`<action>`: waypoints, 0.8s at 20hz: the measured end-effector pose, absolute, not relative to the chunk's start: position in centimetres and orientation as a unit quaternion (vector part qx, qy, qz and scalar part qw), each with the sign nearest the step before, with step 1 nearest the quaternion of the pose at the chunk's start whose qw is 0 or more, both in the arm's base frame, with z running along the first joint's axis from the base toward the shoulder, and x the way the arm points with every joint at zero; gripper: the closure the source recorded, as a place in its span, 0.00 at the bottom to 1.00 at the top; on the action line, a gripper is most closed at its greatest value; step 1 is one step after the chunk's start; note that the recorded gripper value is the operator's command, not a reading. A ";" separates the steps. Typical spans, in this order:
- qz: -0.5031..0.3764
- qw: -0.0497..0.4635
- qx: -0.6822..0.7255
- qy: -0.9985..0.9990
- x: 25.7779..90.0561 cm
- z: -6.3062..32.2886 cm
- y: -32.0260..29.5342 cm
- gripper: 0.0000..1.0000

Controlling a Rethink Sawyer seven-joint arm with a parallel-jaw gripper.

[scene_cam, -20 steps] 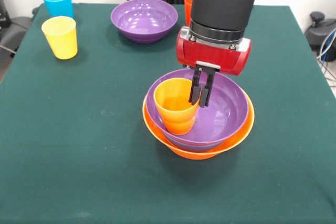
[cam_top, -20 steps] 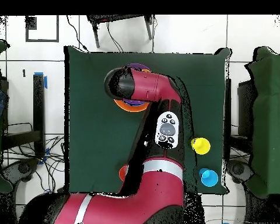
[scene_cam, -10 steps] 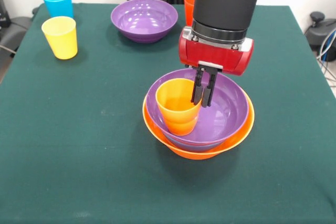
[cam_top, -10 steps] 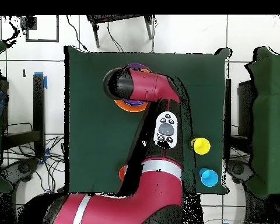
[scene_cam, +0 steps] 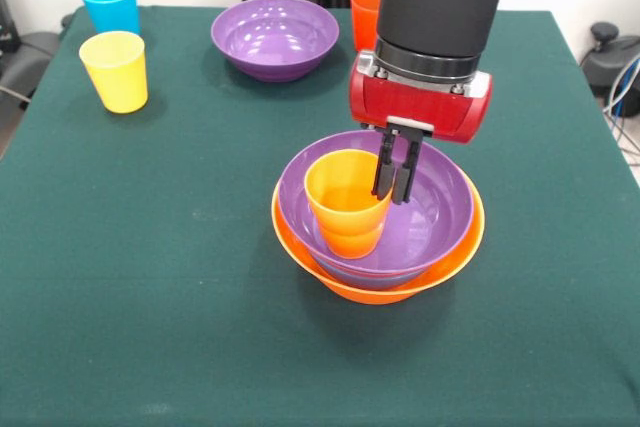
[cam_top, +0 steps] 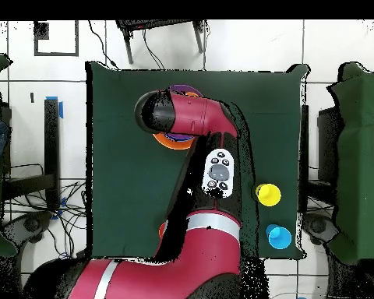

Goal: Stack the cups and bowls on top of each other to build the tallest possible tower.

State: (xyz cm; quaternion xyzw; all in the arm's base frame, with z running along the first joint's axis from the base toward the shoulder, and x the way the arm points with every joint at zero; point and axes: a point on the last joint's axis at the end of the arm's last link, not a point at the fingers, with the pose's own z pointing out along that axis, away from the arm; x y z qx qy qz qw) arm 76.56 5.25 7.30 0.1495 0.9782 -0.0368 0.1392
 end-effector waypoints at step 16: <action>-0.036 0.160 0.141 0.976 77.0 7.3 6.3 1.00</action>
